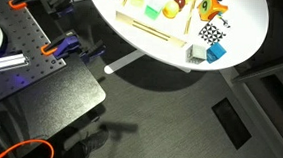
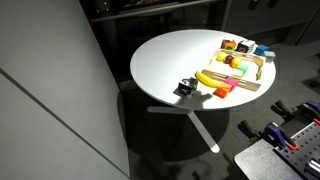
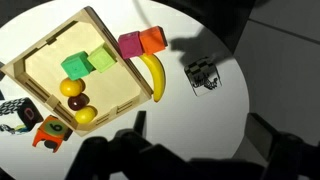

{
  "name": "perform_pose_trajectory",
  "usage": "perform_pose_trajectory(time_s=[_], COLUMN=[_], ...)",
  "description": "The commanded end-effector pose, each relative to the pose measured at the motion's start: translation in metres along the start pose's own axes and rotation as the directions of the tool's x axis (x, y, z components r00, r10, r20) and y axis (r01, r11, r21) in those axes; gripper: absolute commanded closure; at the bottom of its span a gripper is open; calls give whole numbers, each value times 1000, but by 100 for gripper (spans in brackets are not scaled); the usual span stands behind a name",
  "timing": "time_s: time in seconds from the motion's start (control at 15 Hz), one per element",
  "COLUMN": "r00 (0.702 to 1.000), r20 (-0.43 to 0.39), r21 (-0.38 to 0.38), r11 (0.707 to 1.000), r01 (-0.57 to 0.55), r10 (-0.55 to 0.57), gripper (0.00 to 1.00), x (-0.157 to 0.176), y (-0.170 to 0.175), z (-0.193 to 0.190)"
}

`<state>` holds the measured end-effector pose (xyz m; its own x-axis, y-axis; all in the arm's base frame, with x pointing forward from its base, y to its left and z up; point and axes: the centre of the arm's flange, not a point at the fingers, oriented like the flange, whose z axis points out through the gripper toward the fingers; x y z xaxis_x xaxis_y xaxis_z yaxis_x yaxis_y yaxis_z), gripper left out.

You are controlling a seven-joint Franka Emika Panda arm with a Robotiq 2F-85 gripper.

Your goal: Put the orange building block on the tray

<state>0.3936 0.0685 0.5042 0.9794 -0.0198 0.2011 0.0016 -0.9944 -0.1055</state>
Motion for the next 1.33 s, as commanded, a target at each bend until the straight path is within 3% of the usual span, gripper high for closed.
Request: perform_pose_trajectory(time_s=[0.0, 0.6, 1.27], r00=[1000, 999, 970], r20=[-1, 43, 220], r21=[0, -18, -80], r11=[1000, 999, 993], r01=[0, -32, -89], r10=[0, 33, 104], gripper=[0, 0, 0], x=[0, 19, 28], y=[0, 6, 23], z=[0, 20, 92])
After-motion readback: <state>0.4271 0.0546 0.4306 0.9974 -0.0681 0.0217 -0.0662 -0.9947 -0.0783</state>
